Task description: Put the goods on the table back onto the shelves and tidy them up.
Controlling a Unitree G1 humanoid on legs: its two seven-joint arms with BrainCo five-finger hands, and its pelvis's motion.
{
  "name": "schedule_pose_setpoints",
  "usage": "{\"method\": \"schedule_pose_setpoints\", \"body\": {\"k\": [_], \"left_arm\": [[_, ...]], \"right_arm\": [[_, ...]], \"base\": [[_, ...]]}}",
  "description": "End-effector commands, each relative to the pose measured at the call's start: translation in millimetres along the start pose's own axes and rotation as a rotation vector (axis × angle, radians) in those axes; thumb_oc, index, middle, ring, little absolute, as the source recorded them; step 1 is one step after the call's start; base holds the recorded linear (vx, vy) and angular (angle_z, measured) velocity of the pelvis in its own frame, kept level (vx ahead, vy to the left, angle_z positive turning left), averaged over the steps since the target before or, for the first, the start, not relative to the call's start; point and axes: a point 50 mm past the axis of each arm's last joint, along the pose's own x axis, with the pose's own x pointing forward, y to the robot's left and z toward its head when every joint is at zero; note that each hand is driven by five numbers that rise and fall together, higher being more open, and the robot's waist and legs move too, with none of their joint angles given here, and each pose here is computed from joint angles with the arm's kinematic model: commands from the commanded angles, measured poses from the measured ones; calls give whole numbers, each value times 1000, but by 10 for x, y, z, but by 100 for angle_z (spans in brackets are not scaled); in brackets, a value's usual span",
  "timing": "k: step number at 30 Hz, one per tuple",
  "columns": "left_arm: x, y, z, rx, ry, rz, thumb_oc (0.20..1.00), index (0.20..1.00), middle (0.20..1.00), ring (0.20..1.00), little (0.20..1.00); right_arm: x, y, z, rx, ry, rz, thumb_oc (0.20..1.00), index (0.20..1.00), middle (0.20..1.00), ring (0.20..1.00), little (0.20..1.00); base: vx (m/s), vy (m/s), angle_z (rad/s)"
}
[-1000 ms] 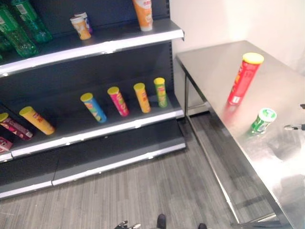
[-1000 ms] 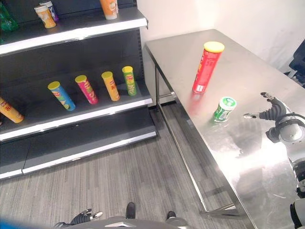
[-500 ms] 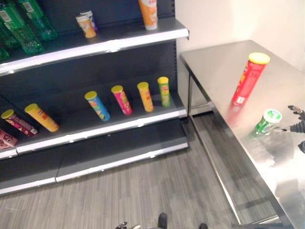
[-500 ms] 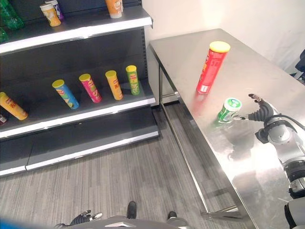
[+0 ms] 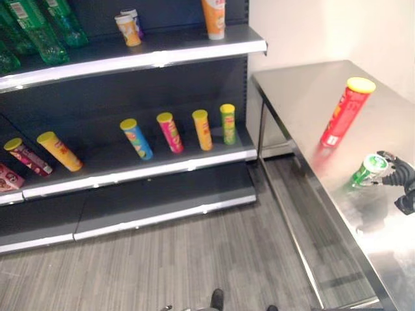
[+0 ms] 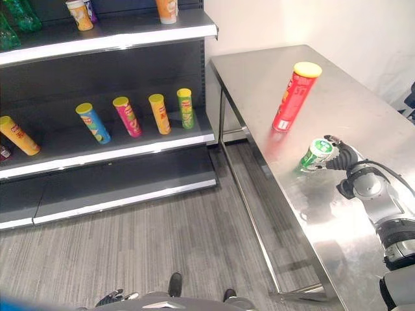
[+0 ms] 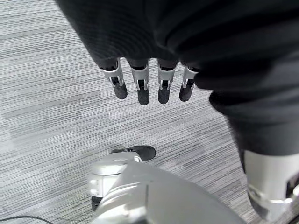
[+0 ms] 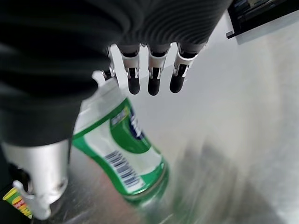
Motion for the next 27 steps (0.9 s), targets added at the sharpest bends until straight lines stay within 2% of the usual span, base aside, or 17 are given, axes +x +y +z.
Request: {"method": "schedule_pose_setpoints", "body": {"k": [1, 2, 3, 4, 10, 14, 27], "left_arm": [[29, 194, 205, 15, -57, 60, 1000, 1000, 1000, 1000, 1000], [29, 194, 202, 15, -56, 60, 1000, 1000, 1000, 1000, 1000], [28, 194, 199, 12, -55, 61, 1000, 1000, 1000, 1000, 1000], [28, 197, 200, 10, -56, 62, 1000, 1000, 1000, 1000, 1000], [28, 213, 207, 0, -56, 70, 1000, 1000, 1000, 1000, 1000], [26, 241, 196, -16, -51, 84, 1000, 1000, 1000, 1000, 1000], [19, 334, 365, -94, -130, 126, 1000, 1000, 1000, 1000, 1000]], "right_arm": [[147, -110, 336, 0, -113, -55, 1000, 1000, 1000, 1000, 1000], [155, -100, 337, 1, -110, -51, 1000, 1000, 1000, 1000, 1000], [163, -80, 339, 0, -108, -44, 790, 790, 790, 790, 790], [167, -71, 338, -5, -105, -37, 206, 206, 206, 206, 206], [175, -61, 342, -33, -99, -22, 200, 200, 200, 200, 200], [95, -137, 424, -29, -168, -52, 200, 200, 200, 200, 200], [-519, -919, 817, -21, -488, -353, 200, 200, 200, 200, 200]], "base": [[5, 8, 4], [0, 0, 0], [0, 0, 0], [0, 0, 0], [0, 0, 0], [0, 0, 0], [-18, 30, 11]]}}
